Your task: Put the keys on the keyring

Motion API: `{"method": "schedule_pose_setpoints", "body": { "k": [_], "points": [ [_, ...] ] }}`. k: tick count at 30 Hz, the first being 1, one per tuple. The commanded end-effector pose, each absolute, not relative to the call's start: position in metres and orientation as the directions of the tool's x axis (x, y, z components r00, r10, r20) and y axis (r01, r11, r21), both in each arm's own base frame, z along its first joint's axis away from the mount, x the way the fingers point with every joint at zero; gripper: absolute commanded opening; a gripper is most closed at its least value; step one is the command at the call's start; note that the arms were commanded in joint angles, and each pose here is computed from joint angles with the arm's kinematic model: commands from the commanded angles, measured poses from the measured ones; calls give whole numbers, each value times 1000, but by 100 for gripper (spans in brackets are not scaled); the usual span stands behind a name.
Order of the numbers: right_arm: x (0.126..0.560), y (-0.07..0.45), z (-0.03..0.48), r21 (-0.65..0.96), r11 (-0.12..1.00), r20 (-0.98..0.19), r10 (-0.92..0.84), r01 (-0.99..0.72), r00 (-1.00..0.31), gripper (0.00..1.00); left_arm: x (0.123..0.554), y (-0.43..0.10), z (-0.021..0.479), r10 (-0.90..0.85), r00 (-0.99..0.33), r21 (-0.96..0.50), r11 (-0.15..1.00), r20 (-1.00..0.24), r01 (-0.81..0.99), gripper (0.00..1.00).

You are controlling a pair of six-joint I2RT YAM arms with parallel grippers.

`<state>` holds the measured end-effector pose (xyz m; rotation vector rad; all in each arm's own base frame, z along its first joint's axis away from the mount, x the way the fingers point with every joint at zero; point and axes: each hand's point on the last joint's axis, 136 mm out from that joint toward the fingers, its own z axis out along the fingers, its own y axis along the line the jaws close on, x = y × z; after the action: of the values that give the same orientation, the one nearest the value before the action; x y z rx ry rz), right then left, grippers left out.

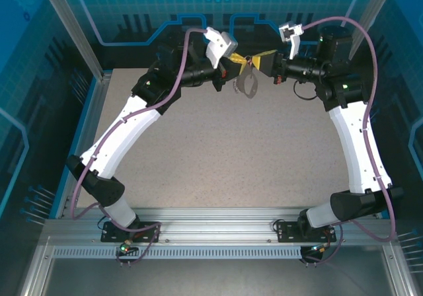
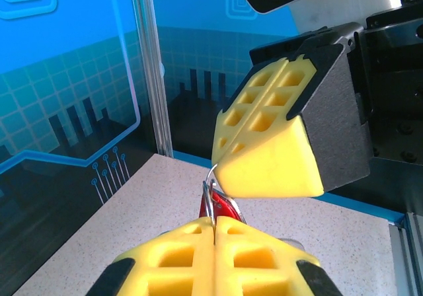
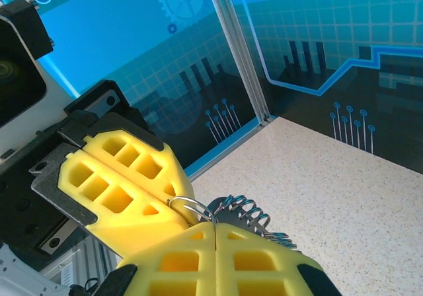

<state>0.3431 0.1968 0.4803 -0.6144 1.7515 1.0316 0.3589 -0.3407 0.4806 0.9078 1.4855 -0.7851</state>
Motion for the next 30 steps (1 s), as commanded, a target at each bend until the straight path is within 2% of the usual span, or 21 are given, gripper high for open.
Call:
{"method": "schedule_pose_setpoints", "body": {
  "k": [1, 9, 20, 26, 30],
  "points": [
    [340, 195, 480, 385, 485, -910, 57, -786, -411, 0, 349, -343, 509, 56, 55, 75, 465, -997, 882, 0],
    [329, 205, 475, 436, 393, -887, 39, -809, -459, 0, 353, -342, 517, -8, 71, 58, 491, -997, 869, 0],
    [325, 210, 468, 487, 347, -859, 24, -802, -512, 0, 357, -344, 519, -48, 66, 33, 502, -997, 864, 0],
    [334, 185, 468, 524, 391, -842, 102, -757, -530, 41, 358, -343, 521, -62, 79, 37, 510, -995, 859, 0],
    [335, 169, 476, 535, 409, -841, 170, -740, -514, 46, 357, -343, 521, -64, 76, 34, 505, -995, 862, 0]
  ]
}}
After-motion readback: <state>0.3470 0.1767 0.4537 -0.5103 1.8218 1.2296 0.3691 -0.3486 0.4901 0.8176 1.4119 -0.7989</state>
